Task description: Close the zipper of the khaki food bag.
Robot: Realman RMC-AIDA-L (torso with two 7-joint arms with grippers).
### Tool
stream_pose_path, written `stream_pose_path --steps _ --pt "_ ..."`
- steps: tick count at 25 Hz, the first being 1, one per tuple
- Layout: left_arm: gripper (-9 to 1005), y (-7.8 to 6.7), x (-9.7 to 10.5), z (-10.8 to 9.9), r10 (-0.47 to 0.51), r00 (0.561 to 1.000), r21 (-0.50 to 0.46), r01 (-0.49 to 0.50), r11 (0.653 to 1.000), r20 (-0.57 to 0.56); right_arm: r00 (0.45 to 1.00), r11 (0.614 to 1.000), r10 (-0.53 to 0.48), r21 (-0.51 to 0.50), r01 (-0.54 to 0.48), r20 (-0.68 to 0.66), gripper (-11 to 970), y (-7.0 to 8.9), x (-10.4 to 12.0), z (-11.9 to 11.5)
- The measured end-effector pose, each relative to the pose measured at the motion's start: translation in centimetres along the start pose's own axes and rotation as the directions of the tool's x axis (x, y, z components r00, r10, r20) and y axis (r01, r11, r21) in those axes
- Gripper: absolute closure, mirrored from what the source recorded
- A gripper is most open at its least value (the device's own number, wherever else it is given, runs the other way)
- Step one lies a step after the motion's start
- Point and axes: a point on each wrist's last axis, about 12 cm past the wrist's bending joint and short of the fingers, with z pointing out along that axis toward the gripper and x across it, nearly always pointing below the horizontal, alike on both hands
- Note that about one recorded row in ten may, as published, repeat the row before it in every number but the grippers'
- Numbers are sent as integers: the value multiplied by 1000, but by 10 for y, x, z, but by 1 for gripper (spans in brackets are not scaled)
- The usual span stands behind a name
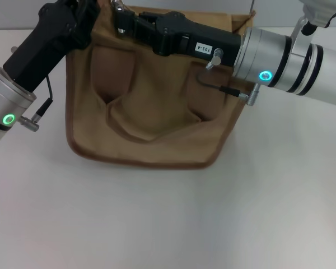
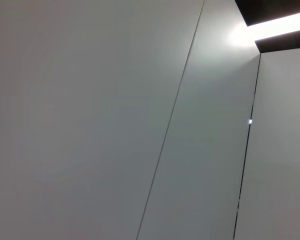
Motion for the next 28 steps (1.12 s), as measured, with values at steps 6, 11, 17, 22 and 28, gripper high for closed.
stream_pose_path --steps 6,11,17,22,28 --pt "924 0 1 -4 4 1000 -11 -4 1000 -2 1000 1000 12 -2 -12 -5 959 0 0 -1" --pt "923 1 0 -7 5 1000 -22 -5 1000 3 999 999 43 3 -42 -19 959 -2 -4 -2" --pt "922 0 0 -7 5 1000 -22 -5 1000 3 994 997 75 19 -73 -82 958 -6 -8 -3" --pt "921 1 0 -7 6 1000 -24 -6 1000 6 989 994 104 28 -102 -109 959 -7 -11 -7" --pt "921 3 -2 -11 10 1000 -50 -9 999 23 986 991 126 55 -121 -106 959 -10 -11 -19"
